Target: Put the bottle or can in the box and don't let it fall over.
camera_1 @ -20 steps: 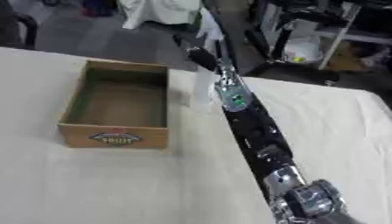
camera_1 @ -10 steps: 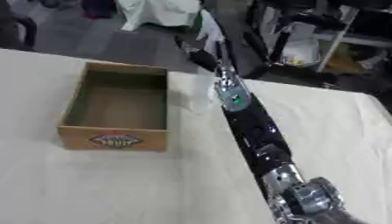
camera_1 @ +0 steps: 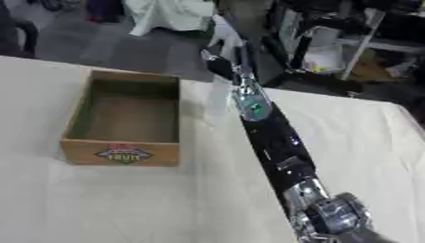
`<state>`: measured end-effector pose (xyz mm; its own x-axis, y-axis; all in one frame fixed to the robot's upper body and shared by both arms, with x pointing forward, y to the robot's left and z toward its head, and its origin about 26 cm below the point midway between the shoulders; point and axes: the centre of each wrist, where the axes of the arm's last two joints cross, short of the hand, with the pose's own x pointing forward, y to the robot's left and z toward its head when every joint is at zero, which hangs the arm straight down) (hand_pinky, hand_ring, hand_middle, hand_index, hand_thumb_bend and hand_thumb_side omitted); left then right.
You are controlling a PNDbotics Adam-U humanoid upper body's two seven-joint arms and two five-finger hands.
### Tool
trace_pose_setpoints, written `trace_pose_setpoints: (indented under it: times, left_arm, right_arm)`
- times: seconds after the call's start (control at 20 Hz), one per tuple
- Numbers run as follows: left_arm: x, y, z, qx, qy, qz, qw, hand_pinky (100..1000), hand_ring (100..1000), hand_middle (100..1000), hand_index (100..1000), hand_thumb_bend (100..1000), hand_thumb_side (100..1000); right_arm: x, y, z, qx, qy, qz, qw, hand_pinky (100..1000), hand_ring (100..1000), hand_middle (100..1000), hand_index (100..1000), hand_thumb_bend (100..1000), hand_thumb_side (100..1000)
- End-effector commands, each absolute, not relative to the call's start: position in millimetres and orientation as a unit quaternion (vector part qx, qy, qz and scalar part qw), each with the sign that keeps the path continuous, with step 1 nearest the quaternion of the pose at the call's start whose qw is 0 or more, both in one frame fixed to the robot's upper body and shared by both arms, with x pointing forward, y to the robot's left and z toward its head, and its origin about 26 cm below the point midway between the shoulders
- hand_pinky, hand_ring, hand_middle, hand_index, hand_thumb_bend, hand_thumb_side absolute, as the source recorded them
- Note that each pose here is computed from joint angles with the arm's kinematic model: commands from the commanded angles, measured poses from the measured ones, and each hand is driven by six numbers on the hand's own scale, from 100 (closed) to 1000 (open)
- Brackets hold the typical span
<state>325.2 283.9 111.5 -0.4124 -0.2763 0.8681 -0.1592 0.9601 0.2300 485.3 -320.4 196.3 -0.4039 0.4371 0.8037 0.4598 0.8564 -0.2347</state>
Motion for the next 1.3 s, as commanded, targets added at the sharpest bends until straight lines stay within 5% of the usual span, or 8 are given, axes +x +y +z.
trace_pose_setpoints:
  times: [0.05,0.85,0.9,0.95,1.3]
  left_arm:
    - [325,289,123,0.14,-0.846,-0.065,0.51,666,874,776,845,455,771]
    - [324,290,120,0.139,-0.844,-0.06,0.515,666,875,776,847,451,773]
    - [324,290,119,0.139,-0.843,-0.06,0.515,666,875,776,847,456,776]
    - [324,290,119,0.139,-0.843,-0.06,0.516,666,875,776,847,450,774]
    - [323,289,116,0.134,-0.841,-0.062,0.521,666,874,776,848,448,775]
  right_arm:
    - [484,-332,216,-0.281,-0.846,-0.031,0.451,547,615,503,616,226,100]
    - [480,-325,241,-0.255,-0.874,-0.021,0.412,518,570,441,542,132,100]
    - [480,-322,245,-0.249,-0.879,-0.017,0.407,520,572,441,541,212,100]
    - [479,-318,249,-0.243,-0.883,-0.012,0.403,520,572,441,541,127,100]
    - [479,-276,275,-0.178,-0.91,0.03,0.374,524,572,438,535,112,100]
